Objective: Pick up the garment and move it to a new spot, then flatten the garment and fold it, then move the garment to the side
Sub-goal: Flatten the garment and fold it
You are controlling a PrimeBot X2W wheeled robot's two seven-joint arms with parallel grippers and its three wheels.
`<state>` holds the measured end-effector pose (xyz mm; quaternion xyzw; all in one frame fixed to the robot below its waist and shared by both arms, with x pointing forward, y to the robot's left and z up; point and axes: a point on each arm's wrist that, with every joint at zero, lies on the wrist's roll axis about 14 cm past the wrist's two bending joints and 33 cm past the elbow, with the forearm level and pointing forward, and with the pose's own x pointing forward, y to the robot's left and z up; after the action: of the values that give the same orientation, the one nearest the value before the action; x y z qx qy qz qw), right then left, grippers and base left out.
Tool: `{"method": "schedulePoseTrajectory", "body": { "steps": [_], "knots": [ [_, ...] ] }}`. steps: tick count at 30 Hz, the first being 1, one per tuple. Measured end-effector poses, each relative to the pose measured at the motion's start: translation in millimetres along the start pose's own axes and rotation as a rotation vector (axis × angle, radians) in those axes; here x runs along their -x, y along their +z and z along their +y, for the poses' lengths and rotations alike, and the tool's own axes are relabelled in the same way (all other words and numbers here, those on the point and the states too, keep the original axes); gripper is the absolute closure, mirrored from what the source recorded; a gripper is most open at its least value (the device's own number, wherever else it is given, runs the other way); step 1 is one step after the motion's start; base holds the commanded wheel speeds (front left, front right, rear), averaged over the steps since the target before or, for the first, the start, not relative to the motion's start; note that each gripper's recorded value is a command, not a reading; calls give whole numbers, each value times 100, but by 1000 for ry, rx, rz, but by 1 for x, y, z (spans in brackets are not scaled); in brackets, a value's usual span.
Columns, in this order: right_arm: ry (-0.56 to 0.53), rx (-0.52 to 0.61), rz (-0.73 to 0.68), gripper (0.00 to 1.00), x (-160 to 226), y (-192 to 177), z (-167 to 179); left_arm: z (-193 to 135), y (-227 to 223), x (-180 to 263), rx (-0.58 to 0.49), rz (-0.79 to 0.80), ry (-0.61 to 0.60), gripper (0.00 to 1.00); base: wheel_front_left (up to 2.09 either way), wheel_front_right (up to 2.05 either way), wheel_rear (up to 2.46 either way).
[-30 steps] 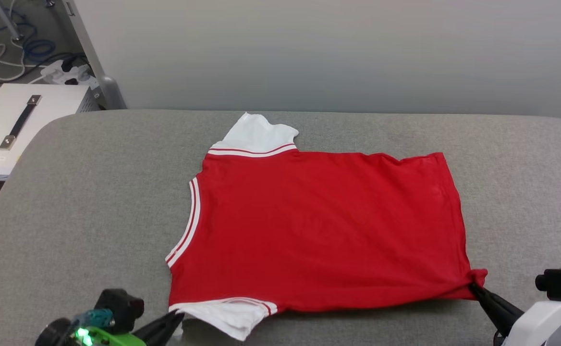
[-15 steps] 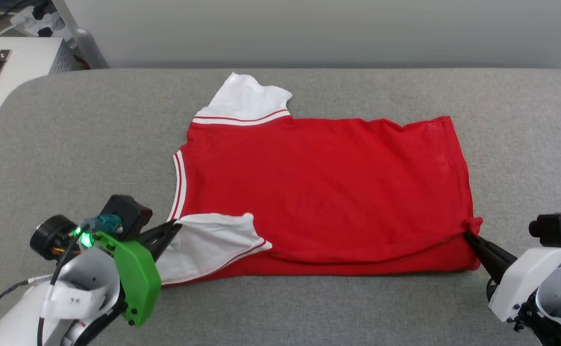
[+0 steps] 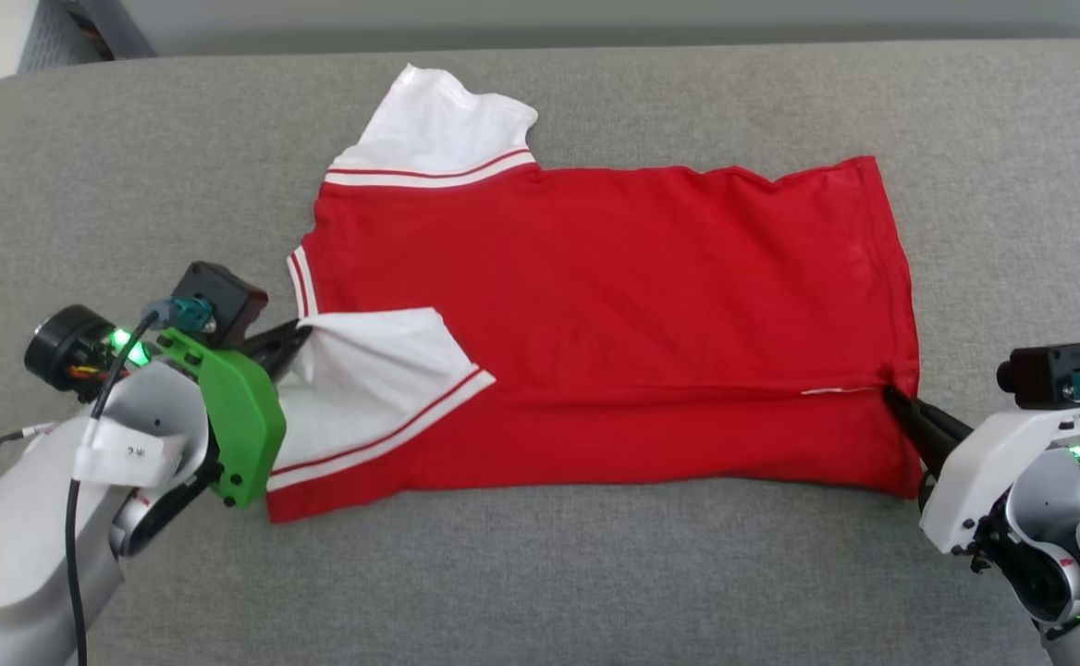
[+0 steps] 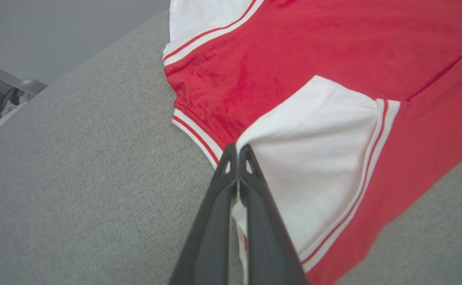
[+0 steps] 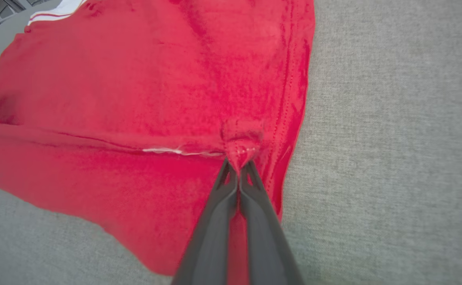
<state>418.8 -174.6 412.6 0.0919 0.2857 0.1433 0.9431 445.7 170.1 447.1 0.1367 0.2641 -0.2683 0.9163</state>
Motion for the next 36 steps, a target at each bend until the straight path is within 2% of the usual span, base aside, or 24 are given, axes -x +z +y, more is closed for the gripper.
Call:
{"method": "schedulePoseTrajectory", "body": {
  "steps": [10,11,12,13,16,20,24,28,32,36],
  "knots": [
    [-16,3,49,100,-14,-12,-6,0,-28,-29,1,86,-24,100,0,0,0],
    [-17,3,51,100,-15,-12,-6,1,-31,-31,7,96,-22,74,0,0,0],
    [-18,4,54,54,-15,-13,-6,1,-34,-32,13,101,-18,0,0,0,0],
    [-21,8,56,0,-16,-13,-7,3,-36,-33,19,105,-7,0,0,0,0],
    [-30,16,50,0,-16,-11,-9,7,-44,-34,39,118,18,0,0,0,0],
    [-15,23,13,0,-12,-3,-2,9,-32,-33,99,39,51,0,0,0,0],
    [-2,47,-46,0,-5,13,4,23,-16,-24,210,-47,145,0,0,0,0],
    [-2,108,-93,0,9,24,7,24,-6,-10,324,-143,205,0,0,0,0],
    [-6,126,-120,0,24,27,11,20,-4,9,432,-212,263,0,0,0,0],
    [-32,159,-107,0,37,21,9,-2,-13,26,515,-216,272,0,0,0,0]
  ]
}}
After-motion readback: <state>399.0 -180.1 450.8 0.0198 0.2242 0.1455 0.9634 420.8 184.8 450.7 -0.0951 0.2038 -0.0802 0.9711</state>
